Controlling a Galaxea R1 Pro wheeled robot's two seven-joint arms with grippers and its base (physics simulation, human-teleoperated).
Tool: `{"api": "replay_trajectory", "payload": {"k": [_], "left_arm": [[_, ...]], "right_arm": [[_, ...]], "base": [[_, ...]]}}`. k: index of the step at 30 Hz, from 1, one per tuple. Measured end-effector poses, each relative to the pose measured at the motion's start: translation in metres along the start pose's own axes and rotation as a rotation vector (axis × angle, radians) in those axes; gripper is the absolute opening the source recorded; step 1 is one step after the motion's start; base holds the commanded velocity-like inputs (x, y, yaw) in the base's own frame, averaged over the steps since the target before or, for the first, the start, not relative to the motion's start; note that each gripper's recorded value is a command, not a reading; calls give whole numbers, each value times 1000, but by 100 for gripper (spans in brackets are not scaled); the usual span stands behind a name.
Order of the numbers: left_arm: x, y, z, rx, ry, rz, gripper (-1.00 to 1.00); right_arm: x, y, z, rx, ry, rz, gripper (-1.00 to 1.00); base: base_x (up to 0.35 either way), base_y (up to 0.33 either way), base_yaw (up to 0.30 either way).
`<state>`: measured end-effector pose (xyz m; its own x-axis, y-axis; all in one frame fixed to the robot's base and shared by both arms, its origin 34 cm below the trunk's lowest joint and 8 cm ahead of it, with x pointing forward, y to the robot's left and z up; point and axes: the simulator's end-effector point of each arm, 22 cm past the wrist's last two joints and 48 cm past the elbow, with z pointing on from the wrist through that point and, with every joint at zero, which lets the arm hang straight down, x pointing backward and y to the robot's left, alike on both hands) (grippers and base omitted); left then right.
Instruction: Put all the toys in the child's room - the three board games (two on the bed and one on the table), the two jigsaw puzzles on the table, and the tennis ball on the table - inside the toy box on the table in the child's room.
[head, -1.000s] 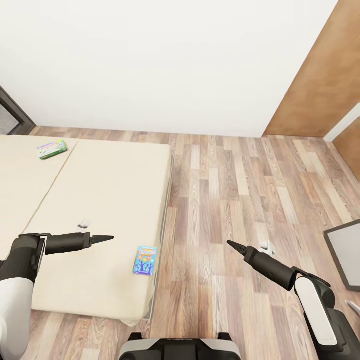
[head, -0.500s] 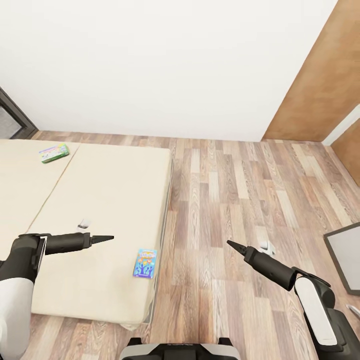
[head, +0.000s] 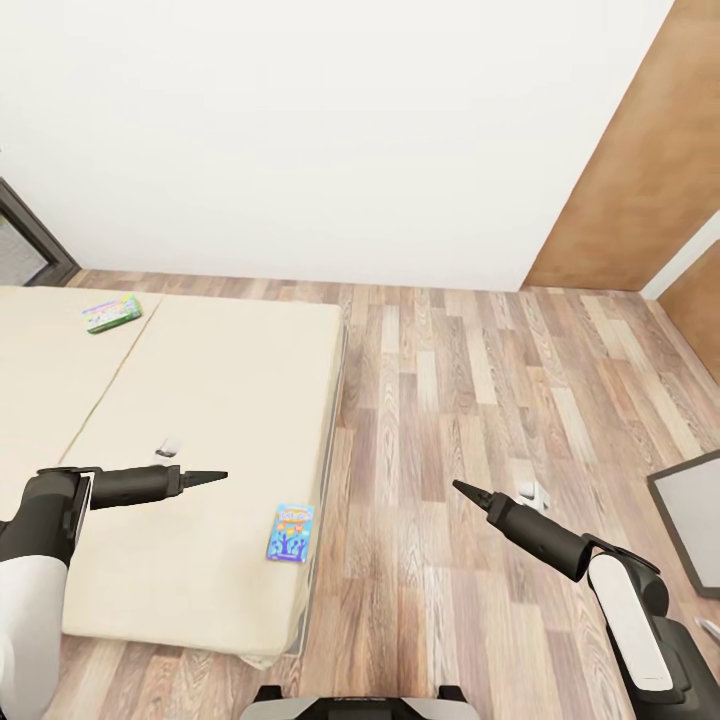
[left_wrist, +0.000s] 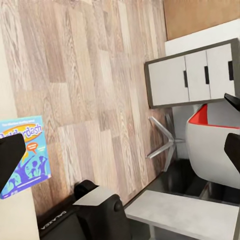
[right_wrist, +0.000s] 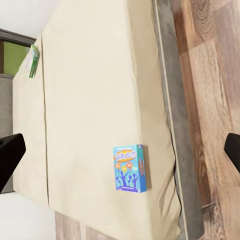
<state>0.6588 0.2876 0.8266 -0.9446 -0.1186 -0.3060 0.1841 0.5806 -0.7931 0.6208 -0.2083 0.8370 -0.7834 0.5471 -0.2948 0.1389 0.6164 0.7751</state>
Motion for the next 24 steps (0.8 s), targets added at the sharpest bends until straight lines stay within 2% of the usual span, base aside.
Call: {"api": "replay_trajectory", "payload": {"k": [24], "left_arm": [[-12, -16, -9, 5, -18, 30, 100]], "right_arm": [[-10, 16, -7, -20, -23, -19, 100]], "base": [[0, 0, 0]]}}
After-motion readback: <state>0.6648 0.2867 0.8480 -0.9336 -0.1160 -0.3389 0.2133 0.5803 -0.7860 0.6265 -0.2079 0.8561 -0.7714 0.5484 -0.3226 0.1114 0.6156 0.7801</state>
